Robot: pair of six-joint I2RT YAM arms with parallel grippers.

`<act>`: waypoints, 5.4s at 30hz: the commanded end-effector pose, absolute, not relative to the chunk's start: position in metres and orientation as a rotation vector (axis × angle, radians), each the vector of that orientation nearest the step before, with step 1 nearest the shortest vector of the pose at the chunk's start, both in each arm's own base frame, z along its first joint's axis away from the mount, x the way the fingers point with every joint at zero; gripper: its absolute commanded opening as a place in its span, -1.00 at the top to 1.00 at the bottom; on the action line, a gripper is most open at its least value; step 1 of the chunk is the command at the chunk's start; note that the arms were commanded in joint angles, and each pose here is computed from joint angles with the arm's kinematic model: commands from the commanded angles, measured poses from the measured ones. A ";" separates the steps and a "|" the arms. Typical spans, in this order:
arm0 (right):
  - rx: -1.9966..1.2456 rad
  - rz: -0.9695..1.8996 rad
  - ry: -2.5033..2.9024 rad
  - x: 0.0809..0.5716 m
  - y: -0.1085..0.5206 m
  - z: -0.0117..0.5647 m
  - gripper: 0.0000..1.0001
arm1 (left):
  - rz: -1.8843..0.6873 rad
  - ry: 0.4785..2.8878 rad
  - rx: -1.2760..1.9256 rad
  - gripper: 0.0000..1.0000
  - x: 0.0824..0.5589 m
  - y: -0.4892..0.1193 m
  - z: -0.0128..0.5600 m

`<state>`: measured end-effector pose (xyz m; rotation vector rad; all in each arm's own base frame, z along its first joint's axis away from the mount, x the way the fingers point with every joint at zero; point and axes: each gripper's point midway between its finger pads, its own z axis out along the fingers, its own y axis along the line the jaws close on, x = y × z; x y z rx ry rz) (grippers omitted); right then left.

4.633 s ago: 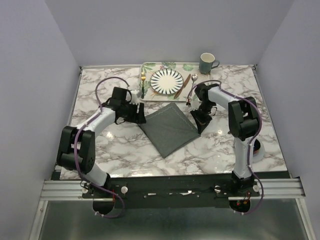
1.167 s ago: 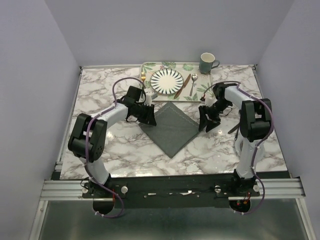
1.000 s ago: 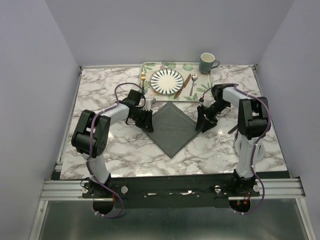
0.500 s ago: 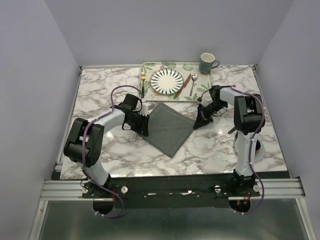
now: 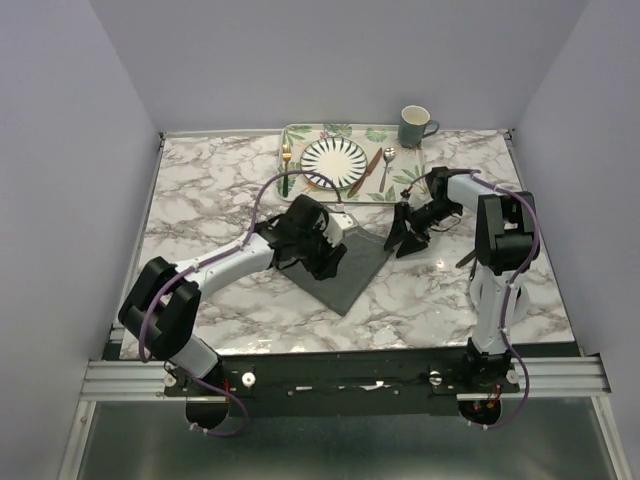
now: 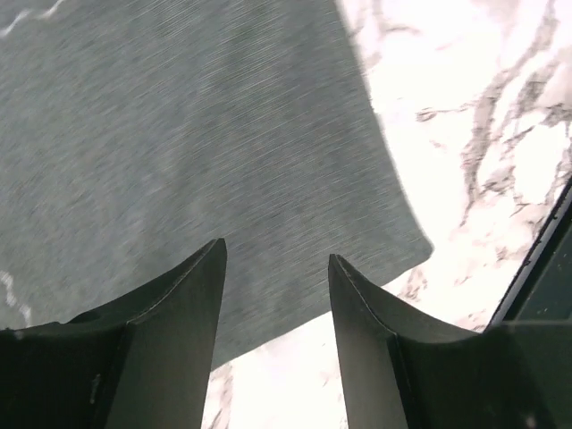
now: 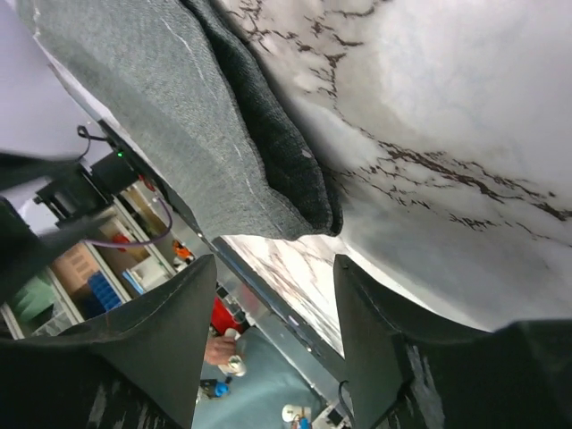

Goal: Fold the napkin into a case and place the utensils inside
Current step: Smooth out the lower triangle-folded napkin at the center of the board, then pick up the lower triangle-folded napkin from the center of the board.

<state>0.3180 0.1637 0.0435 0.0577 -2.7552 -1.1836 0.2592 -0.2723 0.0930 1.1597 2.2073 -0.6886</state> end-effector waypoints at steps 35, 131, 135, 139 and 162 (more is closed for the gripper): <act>-0.026 -1.039 -2.856 0.328 0.151 -0.001 0.99 | -0.756 2.107 1.797 0.95 0.131 -0.338 0.013; 0.472 -1.213 -2.807 0.368 0.204 0.035 0.31 | -0.871 2.383 0.689 0.02 0.341 -0.186 0.089; 0.535 -1.271 -2.827 0.370 0.207 0.052 0.68 | -0.871 2.395 0.655 0.03 0.345 -0.180 0.087; 0.622 -1.321 -2.848 0.372 0.210 0.068 0.99 | -0.870 2.403 0.592 0.03 0.353 -0.174 0.088; 1.903 -0.719 -2.818 0.331 0.234 0.066 0.99 | -0.826 2.443 0.310 0.04 0.373 -0.136 0.087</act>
